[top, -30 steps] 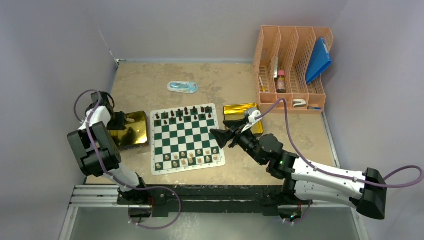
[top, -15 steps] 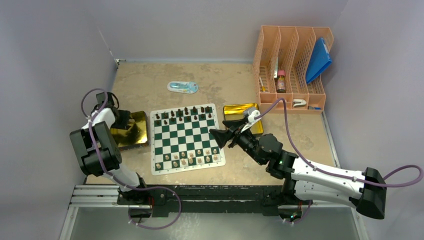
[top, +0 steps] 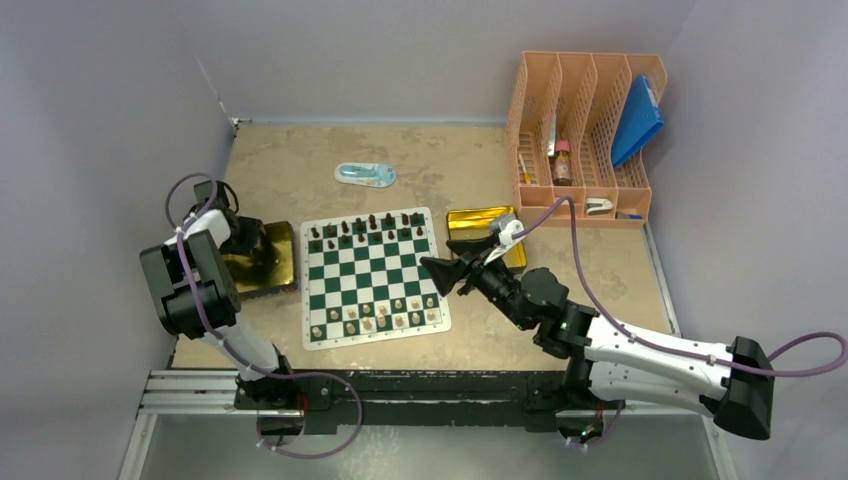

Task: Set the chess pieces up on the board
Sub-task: Pick up the chess piece from the storage box.

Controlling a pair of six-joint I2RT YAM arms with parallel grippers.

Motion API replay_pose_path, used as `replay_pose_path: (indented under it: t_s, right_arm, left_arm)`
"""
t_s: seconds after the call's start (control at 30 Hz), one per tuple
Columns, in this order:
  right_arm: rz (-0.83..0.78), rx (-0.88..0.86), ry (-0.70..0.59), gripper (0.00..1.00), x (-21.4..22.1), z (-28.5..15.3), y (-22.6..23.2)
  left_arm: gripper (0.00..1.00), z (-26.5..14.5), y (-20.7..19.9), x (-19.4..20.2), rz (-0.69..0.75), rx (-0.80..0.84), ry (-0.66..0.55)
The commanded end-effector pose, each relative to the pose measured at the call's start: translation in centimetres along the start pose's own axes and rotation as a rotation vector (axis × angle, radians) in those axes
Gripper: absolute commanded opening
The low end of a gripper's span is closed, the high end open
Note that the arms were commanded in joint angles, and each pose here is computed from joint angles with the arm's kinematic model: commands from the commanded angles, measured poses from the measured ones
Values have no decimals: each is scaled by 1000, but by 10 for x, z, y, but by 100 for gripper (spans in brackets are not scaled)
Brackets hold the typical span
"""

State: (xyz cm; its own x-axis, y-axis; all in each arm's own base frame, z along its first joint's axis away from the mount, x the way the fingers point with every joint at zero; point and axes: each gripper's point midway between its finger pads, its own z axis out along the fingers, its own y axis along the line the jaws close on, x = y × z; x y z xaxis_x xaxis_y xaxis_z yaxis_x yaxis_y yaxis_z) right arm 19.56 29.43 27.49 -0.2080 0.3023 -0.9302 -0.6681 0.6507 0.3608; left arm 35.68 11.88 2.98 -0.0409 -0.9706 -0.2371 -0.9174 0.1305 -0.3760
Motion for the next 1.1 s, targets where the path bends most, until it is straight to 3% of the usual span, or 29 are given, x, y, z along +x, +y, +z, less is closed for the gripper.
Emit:
replay_pose_path:
  t_s: [0.0, 0.2, 0.37, 0.6, 0.8, 1.07]
  right_arm:
    - [35, -22, -100, 71, -37, 0, 10]
    - [33, -27, -95, 71, -35, 3, 12]
    - [44, -43, -90, 71, -34, 5, 15]
    - [57, -57, -100, 71, -36, 5, 18]
    - [60, -65, -120, 71, -44, 5, 21]
    - [61, -87, -128, 71, -46, 2, 24]
  left_arm:
    - [41, 5, -4, -3, 26, -2, -12]
    - [39, -9, -9, 2, 57, 29, 12]
    - [39, -28, -8, -1, 182, 37, -18]
    - [39, -44, 0, -28, 488, 89, -203]
    - [35, -56, -34, -29, 739, 294, -206]
    - [34, -51, -44, -36, 875, 297, -211]
